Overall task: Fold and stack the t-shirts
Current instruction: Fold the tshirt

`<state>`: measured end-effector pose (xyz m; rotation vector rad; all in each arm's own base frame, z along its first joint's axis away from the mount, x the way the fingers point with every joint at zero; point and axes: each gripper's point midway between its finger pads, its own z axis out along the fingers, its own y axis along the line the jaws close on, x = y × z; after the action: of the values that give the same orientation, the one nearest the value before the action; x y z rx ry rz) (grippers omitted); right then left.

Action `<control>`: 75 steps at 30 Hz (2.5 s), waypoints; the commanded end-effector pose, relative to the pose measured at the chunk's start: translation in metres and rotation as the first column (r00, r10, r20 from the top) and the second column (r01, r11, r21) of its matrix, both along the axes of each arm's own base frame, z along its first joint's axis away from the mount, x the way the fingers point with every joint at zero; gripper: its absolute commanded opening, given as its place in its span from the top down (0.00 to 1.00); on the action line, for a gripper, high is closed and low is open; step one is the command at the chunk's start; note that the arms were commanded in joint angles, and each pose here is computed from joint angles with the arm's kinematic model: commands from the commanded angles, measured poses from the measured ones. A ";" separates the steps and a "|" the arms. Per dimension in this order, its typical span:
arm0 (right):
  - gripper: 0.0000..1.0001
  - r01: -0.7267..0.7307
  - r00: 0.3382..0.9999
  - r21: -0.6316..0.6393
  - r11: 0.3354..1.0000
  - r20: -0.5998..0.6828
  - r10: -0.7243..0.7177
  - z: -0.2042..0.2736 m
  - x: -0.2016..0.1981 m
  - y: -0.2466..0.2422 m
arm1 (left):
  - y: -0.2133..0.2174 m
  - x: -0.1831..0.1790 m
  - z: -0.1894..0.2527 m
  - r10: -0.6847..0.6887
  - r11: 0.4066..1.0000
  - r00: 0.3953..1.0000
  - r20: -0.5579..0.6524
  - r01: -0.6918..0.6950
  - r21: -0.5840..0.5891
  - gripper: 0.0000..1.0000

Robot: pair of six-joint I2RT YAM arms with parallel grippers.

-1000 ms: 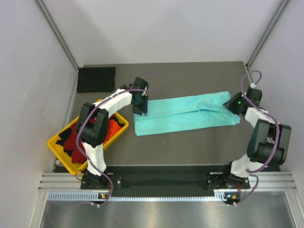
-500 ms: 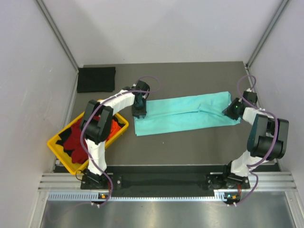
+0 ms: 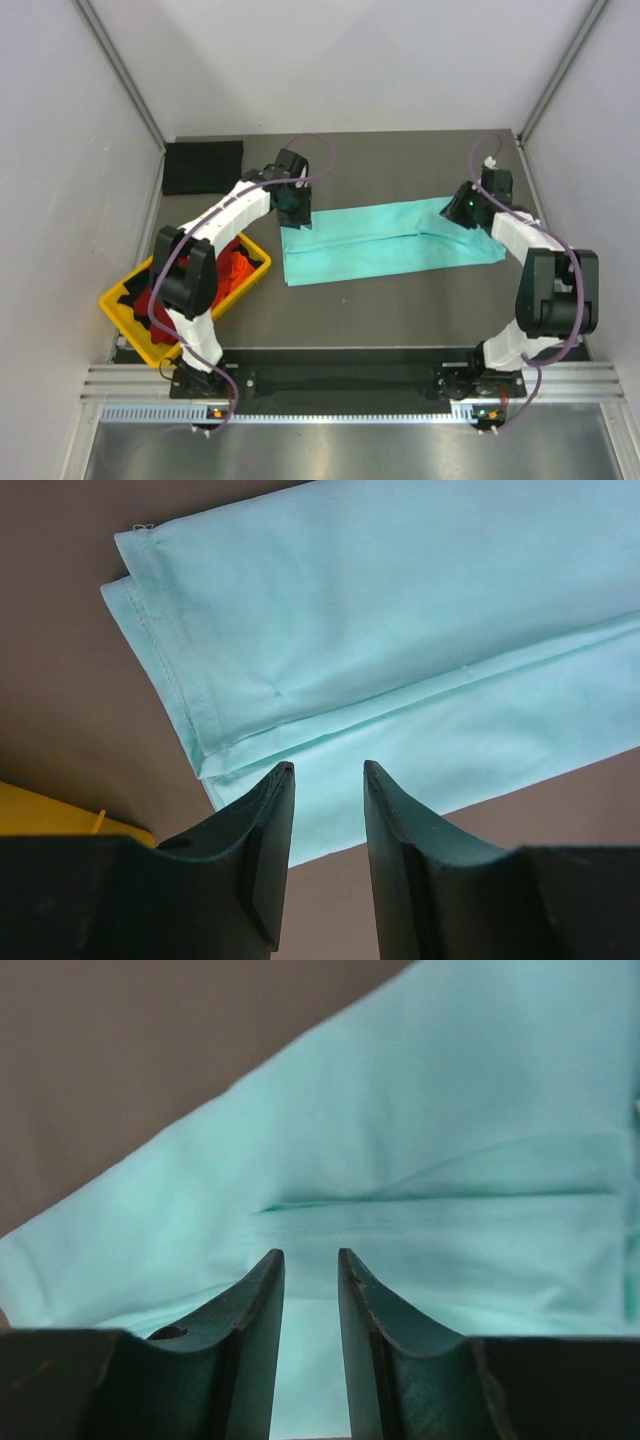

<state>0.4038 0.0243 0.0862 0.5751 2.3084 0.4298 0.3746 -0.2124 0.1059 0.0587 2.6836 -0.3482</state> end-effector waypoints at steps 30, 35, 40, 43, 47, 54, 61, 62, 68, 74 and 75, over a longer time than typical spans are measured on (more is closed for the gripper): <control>0.78 -0.116 0.993 -0.124 0.986 0.021 0.119 -0.007 -0.005 0.039 | 0.003 -0.015 -0.010 -0.012 0.999 1.000 -0.029 0.011 -0.033 0.61; 0.78 -0.108 0.993 -0.107 0.988 0.028 0.111 -0.010 -0.031 0.041 | 0.003 -0.016 -0.007 -0.013 0.999 1.000 -0.021 0.012 -0.041 0.61; 0.79 -0.114 0.992 -0.096 0.989 0.042 0.118 0.002 -0.041 0.046 | 0.001 -0.016 -0.006 -0.014 0.998 1.000 -0.023 0.012 -0.054 0.61; 0.79 -0.087 0.996 -0.102 0.991 0.014 0.089 0.003 -0.051 0.045 | -0.001 -0.017 -0.005 -0.012 0.998 1.000 -0.023 0.011 -0.065 0.61; 0.80 -0.047 0.998 -0.101 0.994 -0.038 0.044 -0.012 -0.078 0.043 | -0.002 -0.018 -0.004 -0.011 0.997 1.000 -0.021 0.010 -0.074 0.61; 0.79 -0.012 1.000 -0.120 0.993 -0.005 0.011 -0.005 -0.097 0.035 | -0.001 -0.020 -0.002 -0.012 0.997 1.000 -0.020 0.010 -0.078 0.61; 0.77 -0.022 0.997 -0.206 0.978 0.068 0.037 0.027 -0.048 0.023 | 0.000 -0.021 -0.001 -0.009 0.997 1.000 -0.019 0.008 -0.075 0.61; 0.78 -0.031 0.997 -0.209 0.977 0.065 0.045 0.028 -0.041 0.022 | 0.000 -0.021 -0.001 -0.011 0.997 1.000 -0.020 0.010 -0.075 0.61; 0.90 -0.103 0.993 -0.265 0.959 0.033 0.116 0.018 0.008 0.022 | 0.001 -0.023 -0.001 -0.018 0.997 1.000 -0.019 0.017 -0.071 0.61; 0.98 -0.138 0.987 -0.249 0.959 0.041 0.152 0.012 0.041 0.024 | 0.000 -0.024 0.000 -0.026 0.997 0.999 -0.020 0.024 -0.075 0.61; 0.98 -0.153 0.987 -0.247 0.957 0.014 0.161 0.002 0.044 0.025 | 0.000 -0.024 0.000 -0.027 0.997 0.999 -0.021 0.025 -0.076 0.61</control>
<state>0.4196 0.0501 0.0724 0.3157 2.3972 0.1948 0.3451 -0.2099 0.0844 0.0501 2.7622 -0.4146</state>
